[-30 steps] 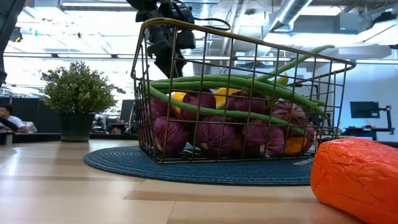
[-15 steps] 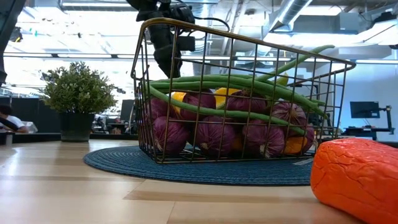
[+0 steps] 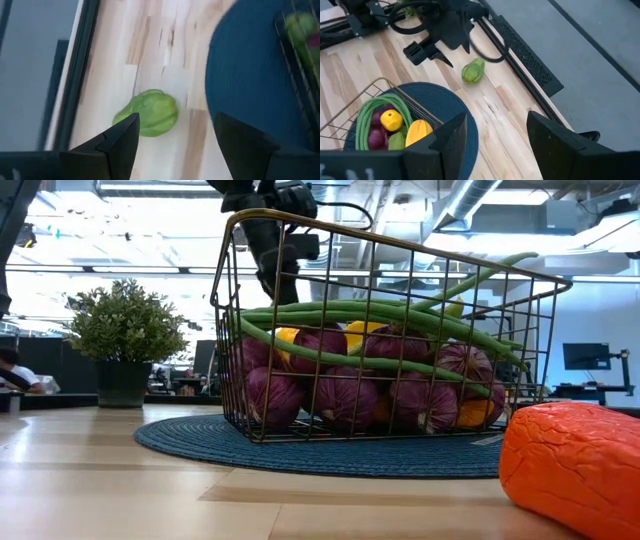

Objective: Build produce basket
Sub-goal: Put the green chayote into the gold wire basket

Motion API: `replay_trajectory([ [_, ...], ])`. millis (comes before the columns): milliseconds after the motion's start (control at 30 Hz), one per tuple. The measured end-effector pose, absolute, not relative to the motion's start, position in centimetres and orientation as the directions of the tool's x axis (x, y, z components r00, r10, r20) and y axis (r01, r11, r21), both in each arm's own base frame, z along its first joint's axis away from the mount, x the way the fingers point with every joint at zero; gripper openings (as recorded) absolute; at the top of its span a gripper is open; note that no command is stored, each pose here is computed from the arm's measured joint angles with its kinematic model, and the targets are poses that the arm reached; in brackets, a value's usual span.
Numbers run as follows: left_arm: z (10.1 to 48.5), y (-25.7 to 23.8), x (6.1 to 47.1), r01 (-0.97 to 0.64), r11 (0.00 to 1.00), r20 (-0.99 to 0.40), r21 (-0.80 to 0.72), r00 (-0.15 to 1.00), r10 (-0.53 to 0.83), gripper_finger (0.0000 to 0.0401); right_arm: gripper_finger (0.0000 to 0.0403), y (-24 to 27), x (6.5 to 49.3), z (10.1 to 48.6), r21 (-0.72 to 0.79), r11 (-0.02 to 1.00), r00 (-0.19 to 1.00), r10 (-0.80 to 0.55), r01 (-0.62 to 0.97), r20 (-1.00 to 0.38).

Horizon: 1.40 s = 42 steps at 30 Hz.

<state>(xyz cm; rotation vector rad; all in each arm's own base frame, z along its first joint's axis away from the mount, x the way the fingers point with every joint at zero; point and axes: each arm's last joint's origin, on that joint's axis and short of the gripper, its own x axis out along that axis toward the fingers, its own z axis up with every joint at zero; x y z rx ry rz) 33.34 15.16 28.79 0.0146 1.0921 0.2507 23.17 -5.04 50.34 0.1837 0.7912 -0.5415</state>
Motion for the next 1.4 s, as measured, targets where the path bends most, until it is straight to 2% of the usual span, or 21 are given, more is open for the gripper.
replay_trajectory([
  [67,28.8,15.4,33.3,-0.292,0.951,-0.873,0.096,0.434,0.221,0.0240,0.0225,-5.0,23.2,50.3,-0.054,0.855,0.575,-0.392,0.515,-0.718],
  [200,28.8,16.5,32.8,-0.528,0.849,-0.872,-0.019,0.424,0.245,0.0240,0.0225,-5.0,23.2,50.4,-0.057,0.857,0.576,-0.392,0.513,-0.717],
  [400,28.8,18.2,31.8,-0.667,0.723,-0.874,-0.180,0.445,0.194,0.0240,0.0225,-5.0,23.2,50.3,-0.058,0.857,0.576,-0.392,0.512,-0.717],
  [500,28.7,19.0,31.1,-0.745,0.592,-0.878,-0.306,0.462,0.127,0.0240,0.0225,-5.0,23.2,50.3,-0.059,0.858,0.576,-0.392,0.511,-0.717],
  [600,28.7,19.4,30.9,-0.803,0.486,-0.875,-0.345,0.462,0.142,0.0240,0.0225,-5.0,23.2,50.3,-0.059,0.858,0.576,-0.392,0.511,-0.717],
  [700,28.8,19.6,31.0,-0.824,0.469,-0.870,-0.318,0.450,0.200,0.0240,0.0225,-5.0,23.2,50.3,-0.063,0.860,0.576,-0.392,0.507,-0.717],
  [800,28.8,19.4,31.2,-0.819,0.480,-0.869,-0.315,0.452,0.201,0.0240,0.0225,-5.0,23.2,50.3,-0.075,0.865,0.576,-0.392,0.496,-0.717],
  [867,28.8,19.1,31.3,-0.783,0.559,-0.870,-0.274,0.449,0.202,0.0240,0.0225,-5.0,23.2,50.3,-0.088,0.871,0.576,-0.393,0.484,-0.717],
  [933,28.7,18.6,31.5,-0.702,0.682,-0.877,-0.206,0.441,0.190,0.0240,0.0225,-5.0,23.2,50.3,-0.093,0.873,0.576,-0.393,0.479,-0.717],
  [1033,28.6,17.5,31.8,-0.474,0.878,-0.893,-0.068,0.421,0.159,0.0240,0.0225,-5.0,23.2,50.3,-0.093,0.873,0.576,-0.393,0.479,-0.717],
  [1100,28.5,16.6,32.0,-0.291,0.957,-0.905,0.012,0.404,0.134,0.0240,0.0225,-5.0,23.2,50.3,-0.093,0.873,0.576,-0.393,0.479,-0.717],
  [1167,28.4,15.8,32.2,-0.088,0.992,-0.916,0.087,0.386,0.115,0.0240,0.0225,-5.0,23.2,50.3,-0.093,0.873,0.576,-0.393,0.479,-0.717],
  [1267,28.4,14.9,32.6,0.142,0.975,-0.916,0.171,0.387,0.105,0.0240,0.0225,-5.0,23.2,50.3,-0.085,0.869,0.576,-0.393,0.487,-0.717],
  [1333,28.4,14.6,32.9,0.222,0.953,-0.910,0.207,0.401,0.105,0.0240,0.0225,-5.0,23.2,50.3,-0.071,0.863,0.576,-0.393,0.500,-0.717],
  [1400,27.8,14.8,33.4,0.234,0.949,-0.909,0.211,0.405,0.103,0.0240,0.0225,-5.0,23.3,50.3,-0.054,0.855,0.576,-0.393,0.516,-0.717],
])
